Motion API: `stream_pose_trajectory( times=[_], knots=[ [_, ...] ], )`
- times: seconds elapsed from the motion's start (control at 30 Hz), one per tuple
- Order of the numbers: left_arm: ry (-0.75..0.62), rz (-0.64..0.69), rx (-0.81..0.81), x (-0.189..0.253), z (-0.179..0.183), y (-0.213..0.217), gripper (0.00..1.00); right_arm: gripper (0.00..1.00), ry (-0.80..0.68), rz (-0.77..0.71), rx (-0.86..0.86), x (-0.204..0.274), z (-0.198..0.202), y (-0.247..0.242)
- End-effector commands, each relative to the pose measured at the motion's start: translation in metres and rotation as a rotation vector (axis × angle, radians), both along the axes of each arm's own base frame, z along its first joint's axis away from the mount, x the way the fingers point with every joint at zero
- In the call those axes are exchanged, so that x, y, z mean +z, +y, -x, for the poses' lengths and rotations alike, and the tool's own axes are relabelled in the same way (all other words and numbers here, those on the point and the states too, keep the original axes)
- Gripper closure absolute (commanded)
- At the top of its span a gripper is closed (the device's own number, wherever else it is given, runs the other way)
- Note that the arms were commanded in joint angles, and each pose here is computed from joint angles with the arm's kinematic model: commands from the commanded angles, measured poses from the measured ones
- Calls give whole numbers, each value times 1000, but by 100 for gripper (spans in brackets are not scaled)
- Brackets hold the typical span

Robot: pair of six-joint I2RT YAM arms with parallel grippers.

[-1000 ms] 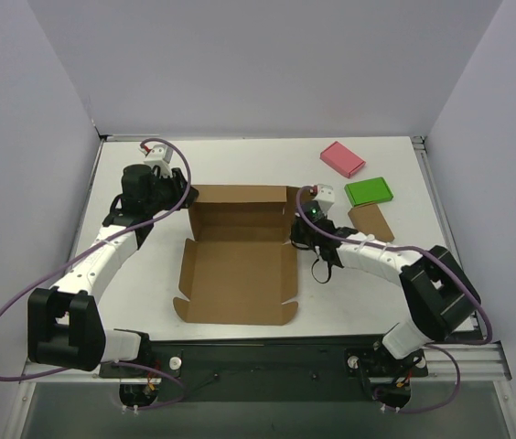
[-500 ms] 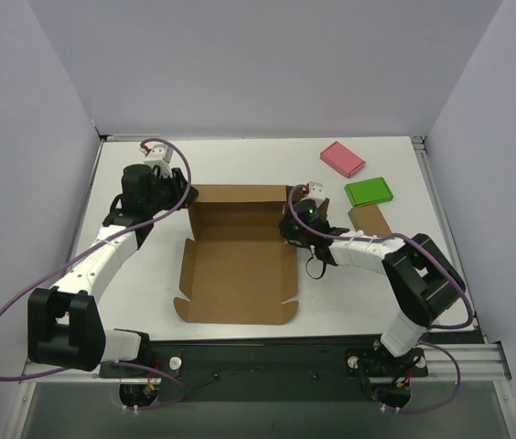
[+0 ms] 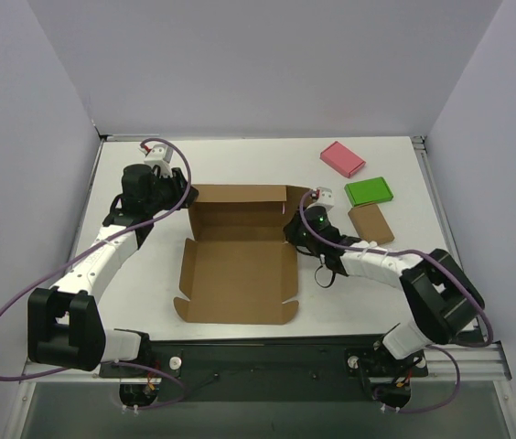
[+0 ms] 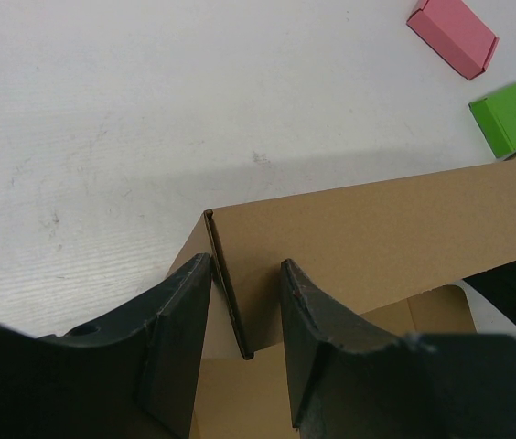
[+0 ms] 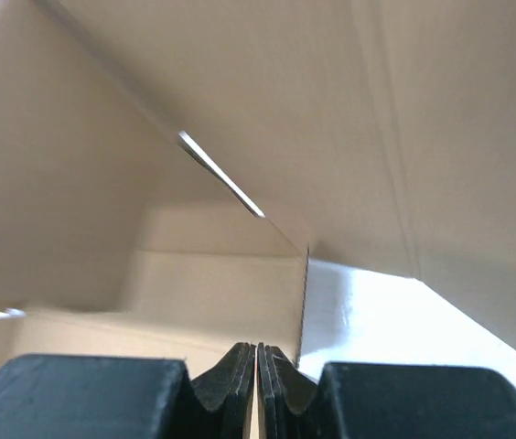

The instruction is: Fold the paper box

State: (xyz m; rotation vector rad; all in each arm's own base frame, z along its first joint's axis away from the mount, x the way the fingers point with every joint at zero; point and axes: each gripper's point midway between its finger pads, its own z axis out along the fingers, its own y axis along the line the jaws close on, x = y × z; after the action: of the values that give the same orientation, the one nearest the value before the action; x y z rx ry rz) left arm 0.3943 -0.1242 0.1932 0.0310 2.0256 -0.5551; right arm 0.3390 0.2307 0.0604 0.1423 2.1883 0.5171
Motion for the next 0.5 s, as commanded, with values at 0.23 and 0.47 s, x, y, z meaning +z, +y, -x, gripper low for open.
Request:
stream_pose_trajectory(
  times=[0.23,0.47],
  knots=[
    [88,-48,-12,-23,11,2,55,92,-16,80,-130,5,-17,-34],
    [87,-50,-10,-24,11,3,55,92,-18,62,-82,4,-24,-21]
  ],
)
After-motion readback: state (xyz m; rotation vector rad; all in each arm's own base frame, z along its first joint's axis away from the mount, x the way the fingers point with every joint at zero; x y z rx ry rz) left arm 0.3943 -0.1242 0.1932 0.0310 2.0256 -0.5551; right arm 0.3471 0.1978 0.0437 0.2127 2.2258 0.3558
